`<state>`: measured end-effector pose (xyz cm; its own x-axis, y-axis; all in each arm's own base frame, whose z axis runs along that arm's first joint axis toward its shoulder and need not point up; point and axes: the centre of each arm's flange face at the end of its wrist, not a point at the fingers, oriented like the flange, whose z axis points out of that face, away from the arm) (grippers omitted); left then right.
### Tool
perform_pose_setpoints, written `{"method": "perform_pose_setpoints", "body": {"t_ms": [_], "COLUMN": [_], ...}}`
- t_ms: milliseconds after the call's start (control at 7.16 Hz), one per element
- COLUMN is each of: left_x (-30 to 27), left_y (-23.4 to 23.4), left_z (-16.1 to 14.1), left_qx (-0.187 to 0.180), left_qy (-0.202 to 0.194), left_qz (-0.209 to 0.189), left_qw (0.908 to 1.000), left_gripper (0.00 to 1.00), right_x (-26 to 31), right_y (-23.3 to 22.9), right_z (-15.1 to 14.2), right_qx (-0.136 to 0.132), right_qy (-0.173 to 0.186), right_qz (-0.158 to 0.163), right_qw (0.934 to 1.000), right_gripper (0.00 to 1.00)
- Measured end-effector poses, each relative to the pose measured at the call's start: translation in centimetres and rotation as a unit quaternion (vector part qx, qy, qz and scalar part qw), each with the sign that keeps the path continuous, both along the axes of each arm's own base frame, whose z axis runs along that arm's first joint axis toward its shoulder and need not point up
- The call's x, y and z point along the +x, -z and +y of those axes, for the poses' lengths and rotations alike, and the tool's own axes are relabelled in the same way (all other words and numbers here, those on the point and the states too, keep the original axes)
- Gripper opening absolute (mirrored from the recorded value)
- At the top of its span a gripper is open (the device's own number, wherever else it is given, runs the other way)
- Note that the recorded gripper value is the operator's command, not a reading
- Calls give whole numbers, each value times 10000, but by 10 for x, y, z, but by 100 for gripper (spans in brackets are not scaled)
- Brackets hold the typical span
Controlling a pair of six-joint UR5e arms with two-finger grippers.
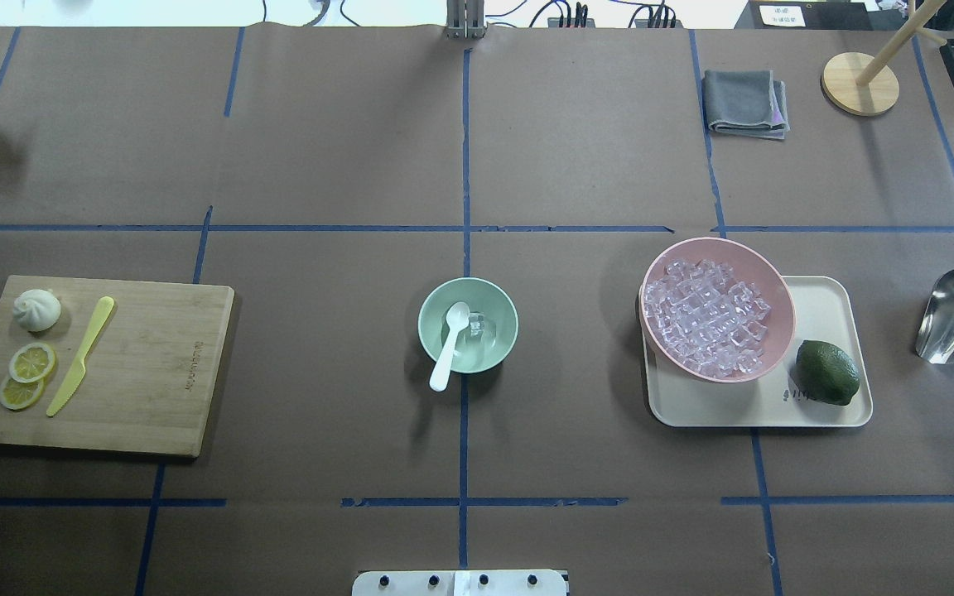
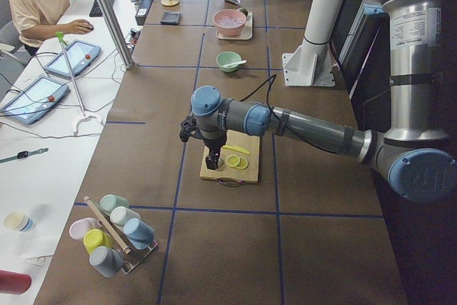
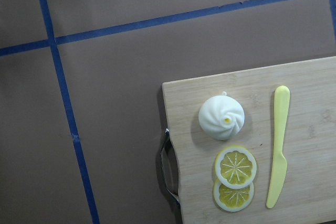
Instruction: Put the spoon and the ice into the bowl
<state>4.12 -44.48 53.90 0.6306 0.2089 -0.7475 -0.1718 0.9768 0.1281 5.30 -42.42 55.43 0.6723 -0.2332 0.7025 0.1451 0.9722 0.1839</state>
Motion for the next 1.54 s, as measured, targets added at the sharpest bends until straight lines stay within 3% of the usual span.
{"method": "perform_pose_setpoints", "body": {"t_ms": [1537], "left_x": [3], "left_y": [-10], "left_z": [1], "left_qx": [-179], "left_qy": [-32], "left_qz": [20], "left_qw": [9998], "left_gripper": [100], "right_x": [-2], "right_y": [-4], "right_z": [-9], "right_qx": [-85], "right_qy": [-63], "right_qz": [-6], "right_qw": [9999], "right_gripper": [100]}}
